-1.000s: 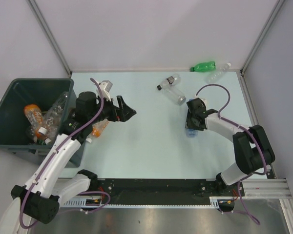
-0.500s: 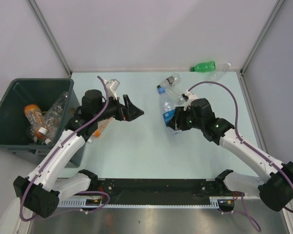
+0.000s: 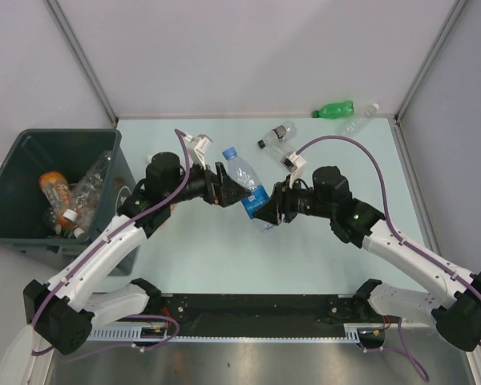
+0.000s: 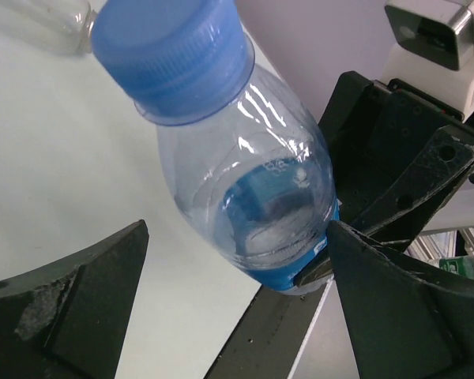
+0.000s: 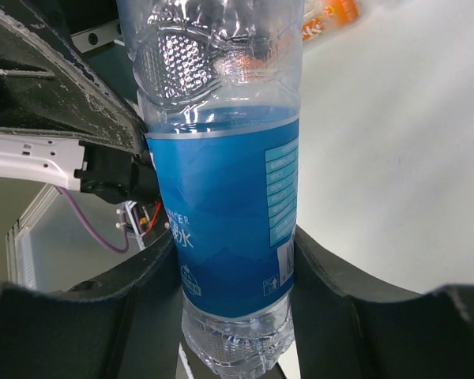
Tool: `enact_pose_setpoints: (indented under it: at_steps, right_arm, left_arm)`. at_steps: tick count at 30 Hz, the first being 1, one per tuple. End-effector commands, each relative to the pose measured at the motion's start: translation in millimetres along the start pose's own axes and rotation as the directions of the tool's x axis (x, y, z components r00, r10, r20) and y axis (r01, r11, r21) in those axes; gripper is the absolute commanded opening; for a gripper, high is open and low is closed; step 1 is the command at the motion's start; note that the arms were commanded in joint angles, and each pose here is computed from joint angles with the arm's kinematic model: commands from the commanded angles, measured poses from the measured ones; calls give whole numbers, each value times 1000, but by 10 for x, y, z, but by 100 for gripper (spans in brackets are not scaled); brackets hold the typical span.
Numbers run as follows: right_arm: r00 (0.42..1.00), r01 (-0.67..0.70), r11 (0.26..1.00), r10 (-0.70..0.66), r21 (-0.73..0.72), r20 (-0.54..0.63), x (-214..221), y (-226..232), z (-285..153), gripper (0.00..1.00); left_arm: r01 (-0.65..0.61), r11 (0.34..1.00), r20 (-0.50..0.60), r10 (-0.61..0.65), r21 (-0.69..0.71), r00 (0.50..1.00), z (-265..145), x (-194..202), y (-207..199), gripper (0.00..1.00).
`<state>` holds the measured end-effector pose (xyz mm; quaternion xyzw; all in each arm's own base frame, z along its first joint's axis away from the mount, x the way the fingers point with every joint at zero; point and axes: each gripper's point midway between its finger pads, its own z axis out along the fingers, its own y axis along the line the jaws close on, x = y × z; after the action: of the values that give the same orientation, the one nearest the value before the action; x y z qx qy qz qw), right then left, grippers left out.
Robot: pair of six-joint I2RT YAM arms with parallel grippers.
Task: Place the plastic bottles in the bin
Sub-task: Pick up the plastic bottle at the center of the board.
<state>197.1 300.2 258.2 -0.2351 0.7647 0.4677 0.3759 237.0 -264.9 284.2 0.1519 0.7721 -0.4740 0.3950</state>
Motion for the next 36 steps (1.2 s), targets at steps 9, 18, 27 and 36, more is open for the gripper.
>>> enact_pose_setpoints:
  at_steps: [9,18,27,36]
  right_arm:
    - [997,75,968,-67,-240,40,-104,572,18,48]
    - [998,64,988,-66,-140,-12,46,353,32,100]
    - [997,72,996,-73,-44,-13,69,204,-40,100]
    - [998,54,998,-54,37,-23,98,39,-42,100]
  left_arm:
    - [-50,996,83,44,68,996,-10,-104,-198,74]
    - [-101,990,139,114,-97,984,-190,-275,-45,34]
    - [-178,894,168,266,-411,949,-662,-655,204,40]
    - [-101,605,229,443,-790,867,-1589,-1420,384,43]
